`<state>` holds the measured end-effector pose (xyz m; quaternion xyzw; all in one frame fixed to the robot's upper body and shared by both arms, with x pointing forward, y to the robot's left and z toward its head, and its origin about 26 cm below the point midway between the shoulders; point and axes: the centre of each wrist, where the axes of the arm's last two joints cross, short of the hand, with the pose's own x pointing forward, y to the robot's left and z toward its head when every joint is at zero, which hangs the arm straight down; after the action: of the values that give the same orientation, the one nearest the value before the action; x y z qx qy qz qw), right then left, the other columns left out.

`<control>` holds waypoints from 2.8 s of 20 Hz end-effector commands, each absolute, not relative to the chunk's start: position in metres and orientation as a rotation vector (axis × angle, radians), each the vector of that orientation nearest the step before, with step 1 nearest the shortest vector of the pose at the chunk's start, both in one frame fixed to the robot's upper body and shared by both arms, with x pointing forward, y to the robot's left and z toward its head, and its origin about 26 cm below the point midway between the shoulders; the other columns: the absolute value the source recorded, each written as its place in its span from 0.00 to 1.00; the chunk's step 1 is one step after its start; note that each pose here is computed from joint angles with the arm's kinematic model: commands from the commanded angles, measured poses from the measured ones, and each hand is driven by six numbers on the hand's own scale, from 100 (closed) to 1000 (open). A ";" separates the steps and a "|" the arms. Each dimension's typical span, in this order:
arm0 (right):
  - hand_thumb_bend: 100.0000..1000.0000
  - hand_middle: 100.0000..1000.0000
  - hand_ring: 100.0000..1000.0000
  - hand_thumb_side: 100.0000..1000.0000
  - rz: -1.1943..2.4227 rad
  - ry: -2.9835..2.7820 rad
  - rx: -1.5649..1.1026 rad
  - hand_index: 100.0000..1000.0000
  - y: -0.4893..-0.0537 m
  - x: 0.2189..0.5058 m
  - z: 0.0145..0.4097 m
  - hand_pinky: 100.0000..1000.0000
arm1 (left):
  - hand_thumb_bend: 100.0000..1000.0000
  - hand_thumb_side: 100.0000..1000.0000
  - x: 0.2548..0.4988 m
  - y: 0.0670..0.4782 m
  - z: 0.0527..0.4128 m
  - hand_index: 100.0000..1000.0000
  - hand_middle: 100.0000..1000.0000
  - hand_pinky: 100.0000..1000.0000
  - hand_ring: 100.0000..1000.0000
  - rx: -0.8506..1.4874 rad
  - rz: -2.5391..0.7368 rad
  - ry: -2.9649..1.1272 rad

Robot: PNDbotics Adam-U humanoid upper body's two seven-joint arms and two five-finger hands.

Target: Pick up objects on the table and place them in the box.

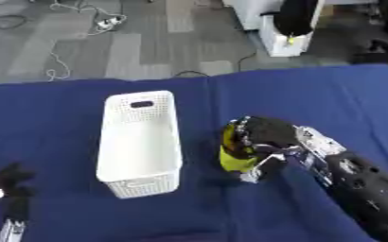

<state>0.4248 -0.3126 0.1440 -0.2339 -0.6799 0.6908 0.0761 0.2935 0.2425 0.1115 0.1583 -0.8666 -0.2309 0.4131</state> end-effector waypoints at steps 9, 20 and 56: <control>0.19 0.00 0.00 0.47 2.071 -2.074 -0.670 0.00 -0.309 0.421 0.155 0.00 | 0.00 0.82 0.292 0.241 0.118 0.93 0.70 0.87 0.63 0.389 -0.580 -2.205; 0.11 0.00 0.00 0.46 1.960 -2.208 -0.553 0.00 -0.299 0.416 0.167 0.00 | 0.00 0.82 0.292 0.240 0.117 0.93 0.70 0.87 0.63 0.388 -0.578 -2.203; 0.07 0.00 0.00 0.42 1.878 -2.518 -0.022 0.00 -0.279 0.408 0.280 0.00 | 0.00 0.84 0.286 0.242 0.102 0.93 0.69 0.86 0.63 0.377 -0.582 -2.153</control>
<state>0.4103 -0.2753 0.2620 -0.0076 -0.8603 0.4921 0.1328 0.2856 0.2429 0.0953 0.1527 -0.8559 -0.2290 0.4378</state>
